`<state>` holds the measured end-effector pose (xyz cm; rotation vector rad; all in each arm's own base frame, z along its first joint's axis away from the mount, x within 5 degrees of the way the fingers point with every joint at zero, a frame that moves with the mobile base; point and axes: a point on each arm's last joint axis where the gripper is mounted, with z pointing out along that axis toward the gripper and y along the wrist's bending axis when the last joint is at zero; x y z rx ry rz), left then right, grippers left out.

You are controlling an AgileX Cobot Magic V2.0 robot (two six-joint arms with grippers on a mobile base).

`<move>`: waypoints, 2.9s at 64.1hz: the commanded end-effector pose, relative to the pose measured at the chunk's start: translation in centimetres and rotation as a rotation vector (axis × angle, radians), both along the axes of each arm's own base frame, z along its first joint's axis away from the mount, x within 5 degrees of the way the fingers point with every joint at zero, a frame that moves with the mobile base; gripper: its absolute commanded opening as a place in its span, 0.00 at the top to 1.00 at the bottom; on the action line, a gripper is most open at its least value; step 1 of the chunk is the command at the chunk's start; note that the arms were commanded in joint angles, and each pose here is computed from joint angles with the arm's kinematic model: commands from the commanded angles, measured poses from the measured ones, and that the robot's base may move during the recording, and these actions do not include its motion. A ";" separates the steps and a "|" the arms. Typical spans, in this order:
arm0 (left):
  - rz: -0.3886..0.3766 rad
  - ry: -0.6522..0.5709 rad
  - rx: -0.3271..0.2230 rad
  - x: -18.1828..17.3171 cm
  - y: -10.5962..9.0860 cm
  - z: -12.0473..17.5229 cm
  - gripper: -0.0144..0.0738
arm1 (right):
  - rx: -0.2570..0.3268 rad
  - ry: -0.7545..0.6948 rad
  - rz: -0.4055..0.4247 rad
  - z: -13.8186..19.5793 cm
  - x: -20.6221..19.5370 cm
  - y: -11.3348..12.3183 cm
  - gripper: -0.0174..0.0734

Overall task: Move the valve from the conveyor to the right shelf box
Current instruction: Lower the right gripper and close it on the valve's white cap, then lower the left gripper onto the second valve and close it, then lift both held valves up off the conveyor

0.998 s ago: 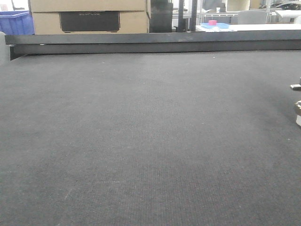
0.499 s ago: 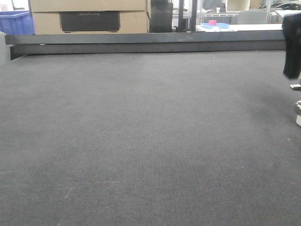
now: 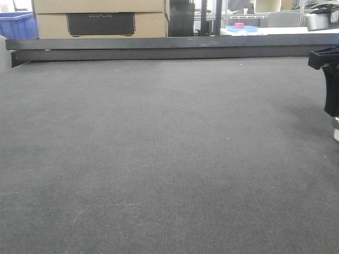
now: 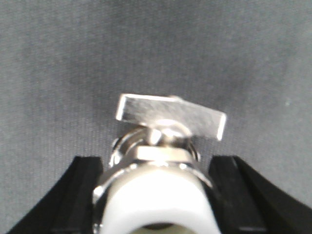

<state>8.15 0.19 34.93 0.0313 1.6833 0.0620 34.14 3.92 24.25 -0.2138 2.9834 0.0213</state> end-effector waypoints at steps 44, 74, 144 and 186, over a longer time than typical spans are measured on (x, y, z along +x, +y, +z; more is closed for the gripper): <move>0.146 0.739 0.054 13.0 3.0 6.7 0.23 | 0.054 -0.363 -0.003 3.9 -5.5 -0.5 0.98; 0.056 1.084 0.019 25.8 6.9 -2.0 0.23 | 0.067 -0.465 -0.004 5.9 -7.7 -0.8 0.98; 0.044 1.263 -0.020 29.5 7.5 -9.6 0.96 | 0.068 -0.484 -0.005 6.0 -7.6 -0.8 0.98; -0.074 0.573 0.065 16.3 -0.6 -0.3 0.96 | 0.083 -0.620 -0.007 6.2 -11.2 -1.2 0.98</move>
